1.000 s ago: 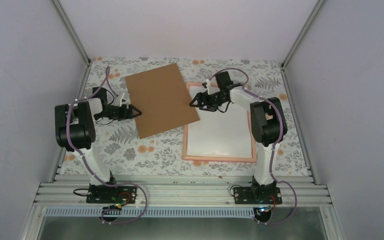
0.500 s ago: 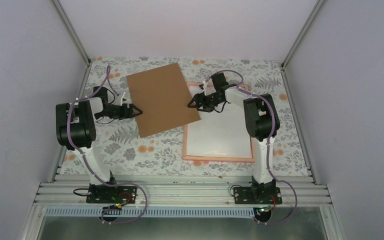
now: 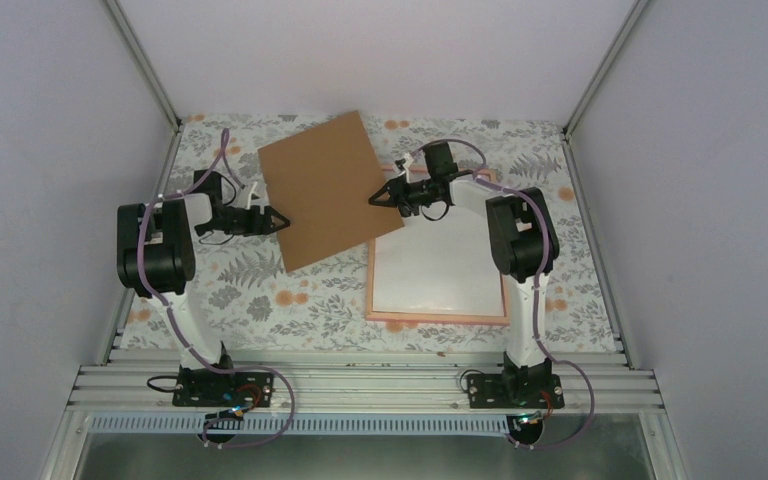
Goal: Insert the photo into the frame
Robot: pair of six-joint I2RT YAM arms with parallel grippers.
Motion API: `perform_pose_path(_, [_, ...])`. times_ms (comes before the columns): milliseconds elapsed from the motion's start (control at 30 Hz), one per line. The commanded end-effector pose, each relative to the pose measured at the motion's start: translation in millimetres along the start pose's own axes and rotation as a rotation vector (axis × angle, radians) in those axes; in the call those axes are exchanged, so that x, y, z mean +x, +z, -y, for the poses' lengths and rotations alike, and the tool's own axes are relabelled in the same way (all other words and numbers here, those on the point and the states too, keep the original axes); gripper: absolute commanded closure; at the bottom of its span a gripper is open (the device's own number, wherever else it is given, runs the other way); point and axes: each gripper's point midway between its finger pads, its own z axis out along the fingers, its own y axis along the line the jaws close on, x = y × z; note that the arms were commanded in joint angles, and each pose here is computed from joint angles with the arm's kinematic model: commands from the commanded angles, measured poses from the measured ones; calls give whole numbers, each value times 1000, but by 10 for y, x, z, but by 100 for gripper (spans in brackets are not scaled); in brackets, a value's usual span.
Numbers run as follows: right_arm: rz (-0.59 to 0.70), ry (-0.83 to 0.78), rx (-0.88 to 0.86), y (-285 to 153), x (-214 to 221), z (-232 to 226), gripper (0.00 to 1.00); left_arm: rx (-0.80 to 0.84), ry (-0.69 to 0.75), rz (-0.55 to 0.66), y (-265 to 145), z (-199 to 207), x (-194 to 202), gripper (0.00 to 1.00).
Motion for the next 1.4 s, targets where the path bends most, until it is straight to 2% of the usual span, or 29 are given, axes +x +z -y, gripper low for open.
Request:
perform_pose_path(0, [-49,-34,-101,50,58,-368,64,-20,-50,-78,164,-75,239,25])
perform_pose_path(67, [-35,-59,-57,16,22,-345,77,-38,-29,-66,109,-55,173,25])
perform_pose_path(133, [3,-96,-18,-83,-50,-389,94,-63,1,-38,4,-3,55,22])
perform_pose_path(167, [26,-122,-1,-147,-98,-433,96,-74,22,-17,-63,40,-33,21])
perform_pose_path(267, [107,-237,47,-375,-277,-630,96,-127,92,66,-356,173,-386,13])
perform_pose_path(400, [224,-446,132,-727,-468,-1021,96,-204,164,214,-942,320,-993,0])
perform_pose_path(600, [439,-841,329,-1244,-577,-1653,96,-278,251,428,-1810,686,-1807,0])
perform_pose_path(700, [499,-1075,489,-1364,-590,-1936,96,-294,266,540,-2249,862,-2140,0])
perform_pose_path(733, [551,-1172,539,-1521,-539,-2172,96,-305,282,574,-2398,923,-2225,0])
perform_pose_path(800, [620,-1336,673,-1698,-494,-2354,96,-333,304,634,-2661,1008,-2342,0])
perform_pose_path(1000, [759,-1953,1146,-2266,-104,-2643,96,-361,356,729,-3215,1130,-2478,0])
perform_pose_path(1100, [749,-2274,1307,-2374,326,-2588,96,-368,398,721,-3335,1153,-2495,0])
perform_pose_path(1200, [744,-2550,1354,-2410,786,-2477,96,-305,396,666,-3269,1144,-2536,0])
perform_pose_path(1300, [744,-2719,1325,-2404,1185,-2389,96,-143,420,615,-3067,1322,-2459,0])
perform_pose_path(1367, [734,-2805,1285,-2355,1423,-2329,96,3,429,539,-2734,1539,-2343,0])
